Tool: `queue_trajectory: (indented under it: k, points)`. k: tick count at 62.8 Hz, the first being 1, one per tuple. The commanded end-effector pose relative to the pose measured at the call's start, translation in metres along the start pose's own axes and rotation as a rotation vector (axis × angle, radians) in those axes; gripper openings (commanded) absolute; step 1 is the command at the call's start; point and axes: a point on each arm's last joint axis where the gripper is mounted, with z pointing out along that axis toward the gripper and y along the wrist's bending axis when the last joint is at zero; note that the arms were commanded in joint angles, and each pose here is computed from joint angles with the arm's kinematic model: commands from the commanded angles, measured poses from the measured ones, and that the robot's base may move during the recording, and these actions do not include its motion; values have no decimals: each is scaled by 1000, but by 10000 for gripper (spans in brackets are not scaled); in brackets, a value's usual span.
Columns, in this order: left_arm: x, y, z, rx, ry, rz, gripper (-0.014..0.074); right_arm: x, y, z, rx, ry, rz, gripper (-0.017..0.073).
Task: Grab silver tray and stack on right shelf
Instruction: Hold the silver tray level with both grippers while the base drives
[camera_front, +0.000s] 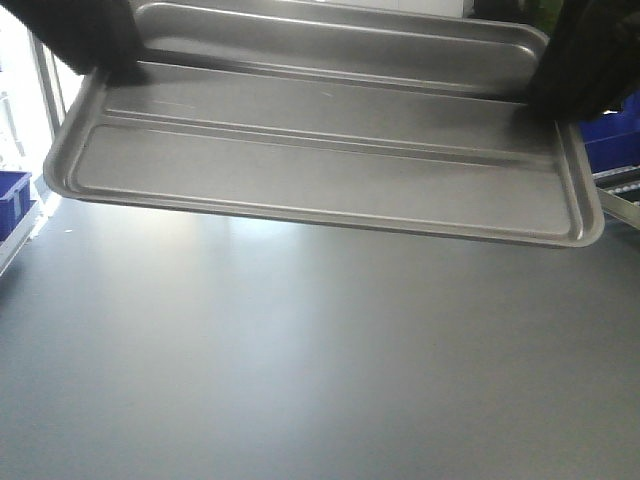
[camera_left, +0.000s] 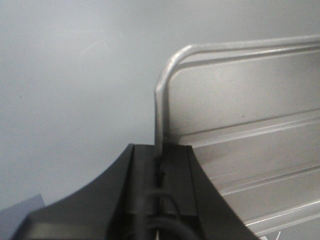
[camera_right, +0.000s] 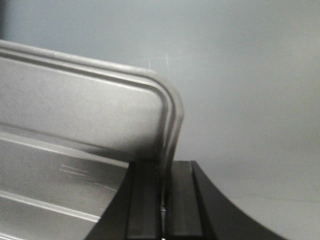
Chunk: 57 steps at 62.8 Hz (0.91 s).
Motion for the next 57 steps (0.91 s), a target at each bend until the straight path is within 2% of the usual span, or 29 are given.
queue_trajectory:
  k: [1,57]
  points:
    - [-7,8,-18,-44,-77,18,-93,-9,-5,-14,35,-66,-57,57]
    - [-7,8,-18,-44,-74,17,-93,-9,-5,-14,35,-66,-57,57]
